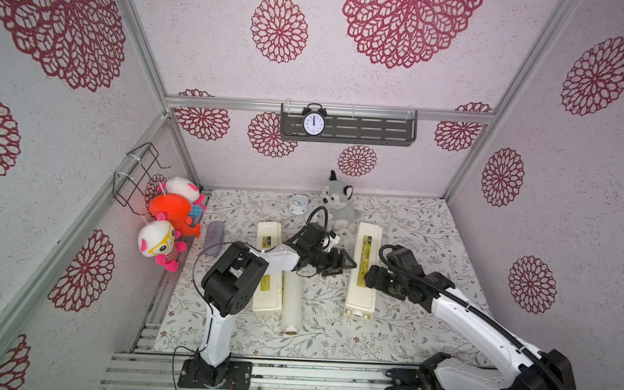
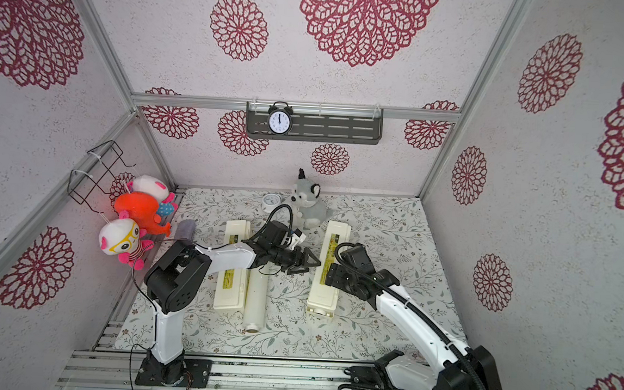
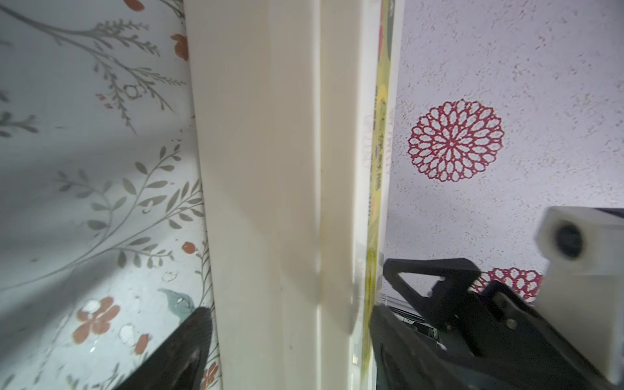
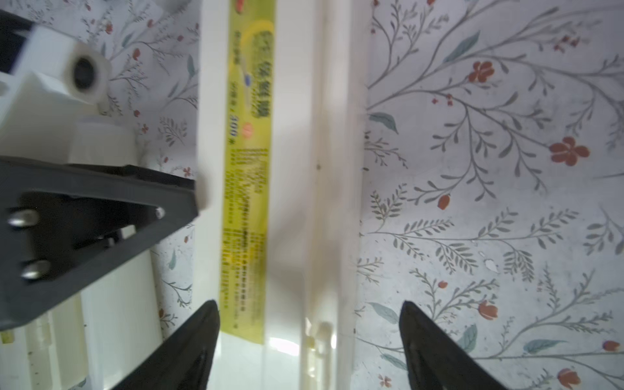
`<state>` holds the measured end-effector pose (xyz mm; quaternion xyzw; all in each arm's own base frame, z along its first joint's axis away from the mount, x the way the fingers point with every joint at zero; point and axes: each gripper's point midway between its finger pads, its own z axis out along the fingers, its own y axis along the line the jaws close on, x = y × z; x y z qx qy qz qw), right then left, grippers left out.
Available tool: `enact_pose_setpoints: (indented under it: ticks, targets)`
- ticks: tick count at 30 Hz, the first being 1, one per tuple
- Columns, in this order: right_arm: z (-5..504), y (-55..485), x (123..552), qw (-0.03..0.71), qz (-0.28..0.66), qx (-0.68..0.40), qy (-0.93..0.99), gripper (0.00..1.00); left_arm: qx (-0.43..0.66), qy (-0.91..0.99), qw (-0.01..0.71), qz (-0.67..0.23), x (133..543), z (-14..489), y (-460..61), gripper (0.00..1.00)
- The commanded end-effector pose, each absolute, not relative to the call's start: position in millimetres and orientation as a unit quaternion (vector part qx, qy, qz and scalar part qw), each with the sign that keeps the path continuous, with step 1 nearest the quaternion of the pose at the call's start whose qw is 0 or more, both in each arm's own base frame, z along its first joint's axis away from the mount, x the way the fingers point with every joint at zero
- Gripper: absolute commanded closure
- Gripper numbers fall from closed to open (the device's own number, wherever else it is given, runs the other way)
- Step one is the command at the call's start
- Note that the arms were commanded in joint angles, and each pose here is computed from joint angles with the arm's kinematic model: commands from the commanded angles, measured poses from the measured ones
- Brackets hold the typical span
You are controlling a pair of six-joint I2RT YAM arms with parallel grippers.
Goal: Put plastic wrap rolls into dispensers
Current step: Close the lid on the plastic wrap cutting box.
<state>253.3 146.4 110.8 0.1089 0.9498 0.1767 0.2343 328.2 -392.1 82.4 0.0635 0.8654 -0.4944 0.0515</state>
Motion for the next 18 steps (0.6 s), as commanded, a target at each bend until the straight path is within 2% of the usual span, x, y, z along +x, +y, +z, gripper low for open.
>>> enact_pose_setpoints:
  ticks: [1,4,7,10,18]
  targets:
    - [118,168,259,0.251,0.253,0.092,0.930,0.19,0.072,0.871,0.048,-0.483,327,79,-400,0.25]
    - [107,171,255,0.242,0.267,0.094,0.928,0.22,0.077,0.873,0.043,-0.479,322,80,-405,0.28]
    - [106,176,252,0.241,0.292,0.097,0.920,0.29,0.077,0.876,0.037,-0.474,316,81,-407,0.36]
    - [108,178,248,0.238,0.305,0.097,0.917,0.31,0.079,0.879,0.034,-0.469,310,85,-409,0.42]
    - [115,183,241,0.241,0.335,0.098,0.905,0.36,0.079,0.878,0.037,-0.471,297,99,-414,0.46]
